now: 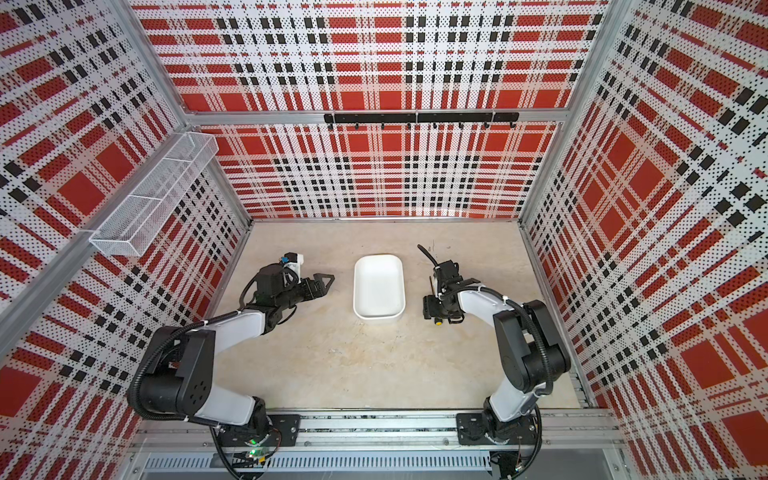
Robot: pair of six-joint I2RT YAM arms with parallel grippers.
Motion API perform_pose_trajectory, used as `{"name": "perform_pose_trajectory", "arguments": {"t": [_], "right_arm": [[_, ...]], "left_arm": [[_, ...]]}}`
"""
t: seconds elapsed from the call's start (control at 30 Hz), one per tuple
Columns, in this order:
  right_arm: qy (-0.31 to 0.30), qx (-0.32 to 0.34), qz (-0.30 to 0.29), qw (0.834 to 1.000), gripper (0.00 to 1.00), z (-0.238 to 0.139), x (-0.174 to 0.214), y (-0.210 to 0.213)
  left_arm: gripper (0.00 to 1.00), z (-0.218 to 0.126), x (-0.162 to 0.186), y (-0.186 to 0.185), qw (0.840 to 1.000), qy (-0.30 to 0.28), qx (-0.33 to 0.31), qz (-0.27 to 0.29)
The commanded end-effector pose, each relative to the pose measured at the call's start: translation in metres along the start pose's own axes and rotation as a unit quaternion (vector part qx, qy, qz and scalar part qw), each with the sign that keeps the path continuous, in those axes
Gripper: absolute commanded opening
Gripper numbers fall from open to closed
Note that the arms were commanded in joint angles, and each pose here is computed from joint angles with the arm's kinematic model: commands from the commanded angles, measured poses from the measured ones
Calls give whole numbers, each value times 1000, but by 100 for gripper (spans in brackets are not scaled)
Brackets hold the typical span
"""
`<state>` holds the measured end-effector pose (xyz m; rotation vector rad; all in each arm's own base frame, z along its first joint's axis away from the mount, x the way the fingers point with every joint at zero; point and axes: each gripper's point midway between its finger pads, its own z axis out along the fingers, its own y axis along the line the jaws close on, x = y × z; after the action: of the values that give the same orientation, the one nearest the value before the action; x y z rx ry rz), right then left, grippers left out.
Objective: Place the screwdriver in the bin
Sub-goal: 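Lower the right gripper over the black-yellow screwdriver handle and close on it, then lift the screwdriver with the right gripper and carry it over the white bin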
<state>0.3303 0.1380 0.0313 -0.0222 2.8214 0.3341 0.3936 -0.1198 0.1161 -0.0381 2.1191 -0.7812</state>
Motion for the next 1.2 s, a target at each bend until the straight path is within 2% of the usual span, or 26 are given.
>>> {"name": "perform_pose_trajectory", "arguments": {"t": [0.0,0.23,0.5,0.6,0.7,0.97,1.17], "right_arm": [[19,26,1,999,64,5,5,-6],[29,36,1,999,52,8,7,-10],[34,32,2,999,33,10,5,-8],[38,31,4,999,19,10,5,-6],[38,24,11,999,0,9,5,-3],[24,32,45,998,0,-6,-5,-2],[-31,9,84,996,0,-50,-23,10]], "left_arm": [[98,2,-3,-6,1000,2,8,9],[98,3,-5,-6,1000,3,6,11],[98,3,-6,-5,1000,6,1,14],[98,3,-6,-5,1000,7,0,13],[98,2,-6,-5,1000,7,0,13],[98,2,-6,-6,1000,7,1,13],[98,1,-8,-6,1000,3,-2,16]]}}
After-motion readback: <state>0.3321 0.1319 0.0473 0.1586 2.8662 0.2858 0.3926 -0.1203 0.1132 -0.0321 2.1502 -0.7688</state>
